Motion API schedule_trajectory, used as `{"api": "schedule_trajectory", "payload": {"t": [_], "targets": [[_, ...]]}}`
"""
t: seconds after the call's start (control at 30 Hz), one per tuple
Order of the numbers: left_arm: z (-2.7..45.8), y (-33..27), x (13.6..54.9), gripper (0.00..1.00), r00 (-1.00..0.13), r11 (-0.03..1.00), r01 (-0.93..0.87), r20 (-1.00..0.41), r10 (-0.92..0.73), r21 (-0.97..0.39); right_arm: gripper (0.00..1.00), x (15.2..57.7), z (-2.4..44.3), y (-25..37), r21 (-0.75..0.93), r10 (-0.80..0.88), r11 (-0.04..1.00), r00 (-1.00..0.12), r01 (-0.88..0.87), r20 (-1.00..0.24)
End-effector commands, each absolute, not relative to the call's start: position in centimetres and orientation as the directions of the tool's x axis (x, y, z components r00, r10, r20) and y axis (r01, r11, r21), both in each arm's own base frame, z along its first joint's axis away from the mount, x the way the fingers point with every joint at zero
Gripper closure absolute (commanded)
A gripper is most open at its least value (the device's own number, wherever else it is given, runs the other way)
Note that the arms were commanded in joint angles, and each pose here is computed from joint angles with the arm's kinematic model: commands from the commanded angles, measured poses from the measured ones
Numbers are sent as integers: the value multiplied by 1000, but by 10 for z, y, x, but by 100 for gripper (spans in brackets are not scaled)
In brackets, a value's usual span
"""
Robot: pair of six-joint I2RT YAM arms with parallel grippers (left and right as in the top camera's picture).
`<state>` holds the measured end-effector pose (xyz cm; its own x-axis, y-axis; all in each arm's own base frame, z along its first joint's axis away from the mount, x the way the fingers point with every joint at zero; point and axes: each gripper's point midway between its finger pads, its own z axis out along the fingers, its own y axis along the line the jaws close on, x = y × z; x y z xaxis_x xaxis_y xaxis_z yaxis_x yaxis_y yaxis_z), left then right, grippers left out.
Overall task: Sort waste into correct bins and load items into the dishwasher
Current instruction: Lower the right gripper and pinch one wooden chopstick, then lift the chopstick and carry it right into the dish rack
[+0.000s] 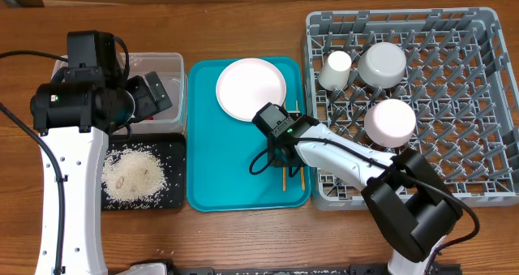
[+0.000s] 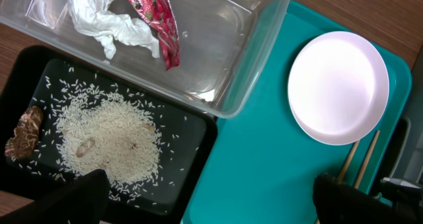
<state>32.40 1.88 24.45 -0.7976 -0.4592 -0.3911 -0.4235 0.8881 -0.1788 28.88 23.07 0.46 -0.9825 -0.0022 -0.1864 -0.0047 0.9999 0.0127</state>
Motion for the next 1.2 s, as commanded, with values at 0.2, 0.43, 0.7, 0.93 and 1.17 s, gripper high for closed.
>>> {"api": "schedule_trajectory", "payload": {"t": [0.2,0.43,0.7,0.93,1.17], "targets": [[248,22,325,0,-787,885,-433,-405,-464,-173,72,288,0,229,14,23,1000,-984,21,-175],[248,22,325,0,-788,885,-432,-405,-464,-174,73,290,1,231,24,39,999,-982,35,-184],[248,22,325,0,-788,885,-433,-405,-464,-173,86,291,1,231,27,44,999,-981,40,-186],[248,22,325,0,-787,885,-433,-405,-464,-173,96,293,3,233,33,48,999,-980,42,-192],[248,22,325,0,-787,885,-433,-405,-464,-173,96,312,33,236,15,51,999,-966,49,-254]]}}
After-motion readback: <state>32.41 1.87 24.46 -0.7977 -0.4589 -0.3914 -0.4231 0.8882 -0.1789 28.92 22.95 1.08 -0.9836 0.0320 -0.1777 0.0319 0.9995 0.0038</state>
